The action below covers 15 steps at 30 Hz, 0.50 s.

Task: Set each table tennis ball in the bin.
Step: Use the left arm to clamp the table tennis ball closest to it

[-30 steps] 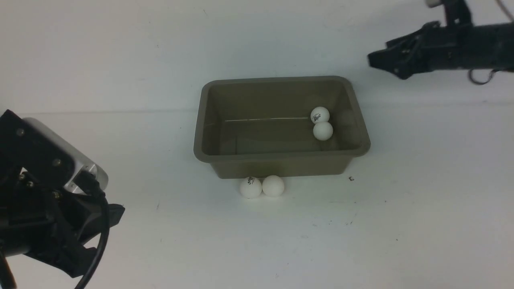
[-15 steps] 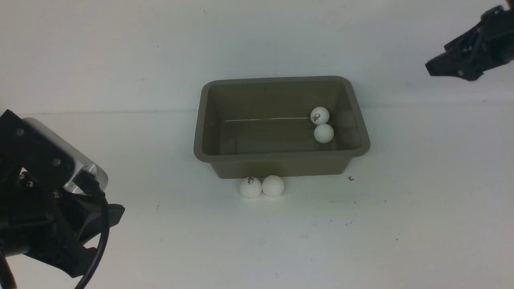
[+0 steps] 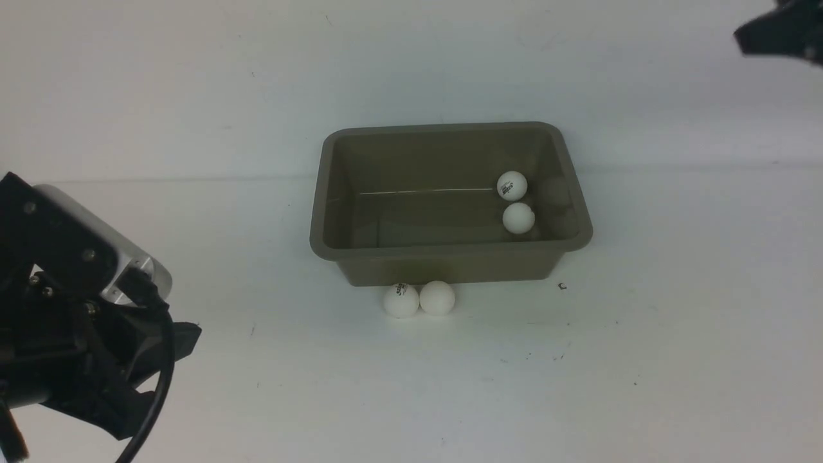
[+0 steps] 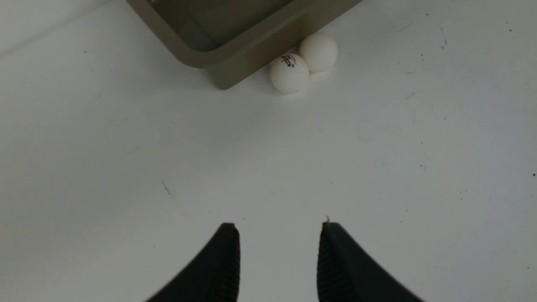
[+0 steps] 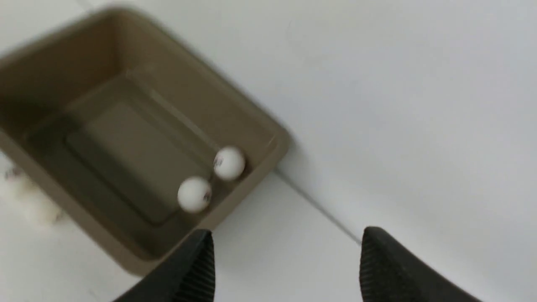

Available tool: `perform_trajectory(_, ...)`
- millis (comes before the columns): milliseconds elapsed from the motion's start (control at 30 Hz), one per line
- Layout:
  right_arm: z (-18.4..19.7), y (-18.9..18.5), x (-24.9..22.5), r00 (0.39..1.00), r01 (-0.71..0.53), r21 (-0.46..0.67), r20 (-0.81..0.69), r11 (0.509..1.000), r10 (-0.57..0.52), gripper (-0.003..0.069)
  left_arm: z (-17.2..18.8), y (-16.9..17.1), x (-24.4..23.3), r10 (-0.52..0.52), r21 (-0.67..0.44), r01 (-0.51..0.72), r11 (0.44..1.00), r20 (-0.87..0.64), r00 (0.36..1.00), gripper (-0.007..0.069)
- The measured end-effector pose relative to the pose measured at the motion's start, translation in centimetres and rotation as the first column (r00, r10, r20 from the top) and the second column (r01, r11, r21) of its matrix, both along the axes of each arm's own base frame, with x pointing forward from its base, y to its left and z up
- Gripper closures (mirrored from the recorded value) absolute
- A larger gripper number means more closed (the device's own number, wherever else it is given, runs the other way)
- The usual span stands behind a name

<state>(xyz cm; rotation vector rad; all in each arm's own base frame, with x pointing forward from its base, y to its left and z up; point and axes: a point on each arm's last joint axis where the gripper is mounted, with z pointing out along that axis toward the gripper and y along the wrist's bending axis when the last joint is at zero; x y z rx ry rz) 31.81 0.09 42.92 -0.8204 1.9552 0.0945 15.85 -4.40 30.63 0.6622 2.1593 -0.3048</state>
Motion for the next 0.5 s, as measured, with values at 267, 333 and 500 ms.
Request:
perform_trajectory(267, 2.9, -0.7, -3.8, 0.982, 0.191, 0.007, 0.012, 0.982, -0.191, 0.0231, 0.1, -0.1, 0.0, 0.002, -0.019, -0.002, 1.000, -0.001, 1.000, 0.0385)
perform_trajectory(333, 3.5, -1.1, -4.8, 0.968, 0.252, -0.003, 0.017, 0.968, -0.252, 0.0231, 0.1, -0.2, 0.0, 0.004, -0.039, -0.004, 0.999, -0.001, 1.000, 0.0385)
perform_trajectory(500, 4.7, -1.8, -6.9, 0.934, 0.355, -0.034, 0.055, 0.934, -0.353, 0.0231, 0.3, -0.4, 0.0, 0.007, -0.077, -0.007, 0.997, -0.003, 1.000, 0.0385)
